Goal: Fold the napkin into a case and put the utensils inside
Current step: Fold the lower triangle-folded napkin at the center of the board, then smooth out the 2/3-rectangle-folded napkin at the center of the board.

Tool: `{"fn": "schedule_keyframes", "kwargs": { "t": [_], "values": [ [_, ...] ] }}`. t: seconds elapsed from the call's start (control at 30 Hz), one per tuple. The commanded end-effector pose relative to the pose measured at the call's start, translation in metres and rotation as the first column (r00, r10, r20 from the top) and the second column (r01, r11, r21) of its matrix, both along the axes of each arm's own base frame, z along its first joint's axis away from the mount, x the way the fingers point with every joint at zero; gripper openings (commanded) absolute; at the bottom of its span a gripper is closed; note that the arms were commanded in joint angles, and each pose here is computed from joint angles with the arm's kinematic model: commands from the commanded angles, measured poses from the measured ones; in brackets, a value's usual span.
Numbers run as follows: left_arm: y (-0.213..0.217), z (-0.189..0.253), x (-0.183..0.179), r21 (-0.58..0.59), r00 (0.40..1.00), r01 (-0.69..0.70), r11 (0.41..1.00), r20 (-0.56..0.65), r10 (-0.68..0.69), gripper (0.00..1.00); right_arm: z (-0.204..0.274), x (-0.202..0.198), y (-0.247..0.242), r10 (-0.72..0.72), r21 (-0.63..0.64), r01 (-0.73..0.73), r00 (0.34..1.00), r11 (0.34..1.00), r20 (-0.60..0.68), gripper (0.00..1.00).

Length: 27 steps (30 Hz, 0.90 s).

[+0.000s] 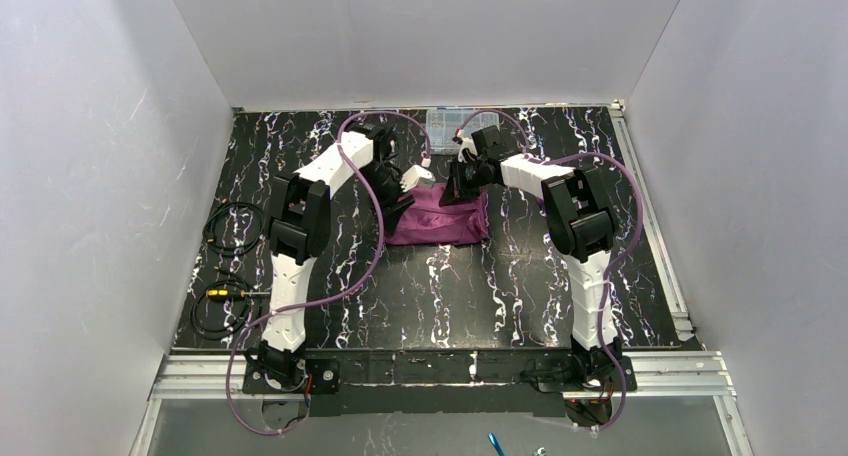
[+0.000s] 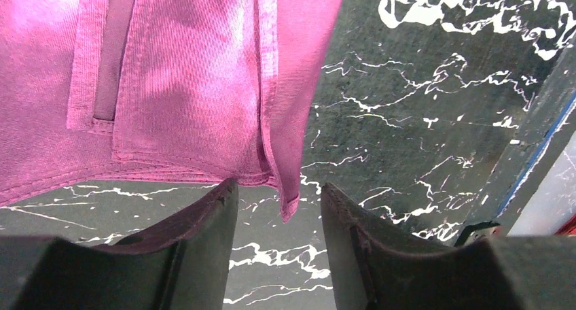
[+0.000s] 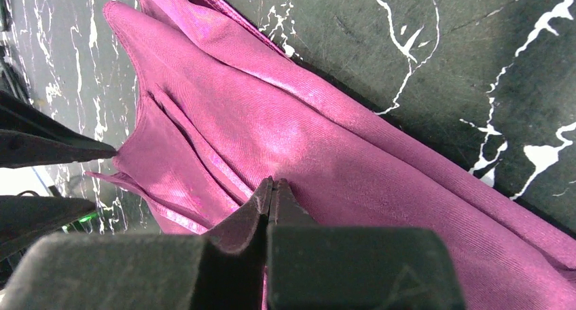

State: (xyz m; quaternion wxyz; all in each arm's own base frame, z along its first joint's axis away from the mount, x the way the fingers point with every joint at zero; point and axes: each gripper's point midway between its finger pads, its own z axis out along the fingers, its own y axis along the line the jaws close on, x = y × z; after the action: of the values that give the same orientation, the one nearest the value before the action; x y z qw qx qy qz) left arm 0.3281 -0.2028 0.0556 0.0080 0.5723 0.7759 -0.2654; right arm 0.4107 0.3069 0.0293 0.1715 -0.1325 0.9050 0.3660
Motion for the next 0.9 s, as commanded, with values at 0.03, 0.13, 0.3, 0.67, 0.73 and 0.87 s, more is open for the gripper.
{"fn": "schedule_keyframes", "kwargs": {
  "t": [0.03,0.13,0.3,0.67,0.73,0.87],
  "values": [
    [0.004,-0.003,-0.001,0.003,1.000,0.006,1.000,0.013,-0.006,0.41,0.012,0.001,0.005,0.011,0.027,-0.012,0.999,1.000,0.033,0.01],
    [0.000,0.000,-0.001,-0.017,1.000,-0.001,1.000,0.005,0.001,0.34,0.011,0.000,0.006,0.012,0.032,-0.013,1.000,0.999,0.026,0.01],
    [-0.003,-0.005,-0.004,-0.004,1.000,0.017,1.000,-0.003,-0.017,0.28,0.013,0.001,0.007,0.012,0.042,-0.013,1.000,0.999,0.028,0.01],
    [-0.010,-0.005,-0.006,-0.010,0.999,0.042,0.999,0.018,-0.042,0.00,0.011,-0.002,0.008,0.015,0.049,-0.016,1.000,0.999,0.020,0.01],
    [-0.011,-0.002,-0.008,-0.015,0.999,0.047,0.999,0.016,-0.047,0.00,0.010,-0.002,0.008,0.016,0.049,-0.017,1.000,0.999,0.020,0.01],
    [-0.013,0.004,-0.009,-0.025,0.998,0.052,0.998,0.023,-0.051,0.00,0.009,-0.003,0.008,0.017,0.050,-0.017,1.000,0.999,0.017,0.01]
  ]
}}
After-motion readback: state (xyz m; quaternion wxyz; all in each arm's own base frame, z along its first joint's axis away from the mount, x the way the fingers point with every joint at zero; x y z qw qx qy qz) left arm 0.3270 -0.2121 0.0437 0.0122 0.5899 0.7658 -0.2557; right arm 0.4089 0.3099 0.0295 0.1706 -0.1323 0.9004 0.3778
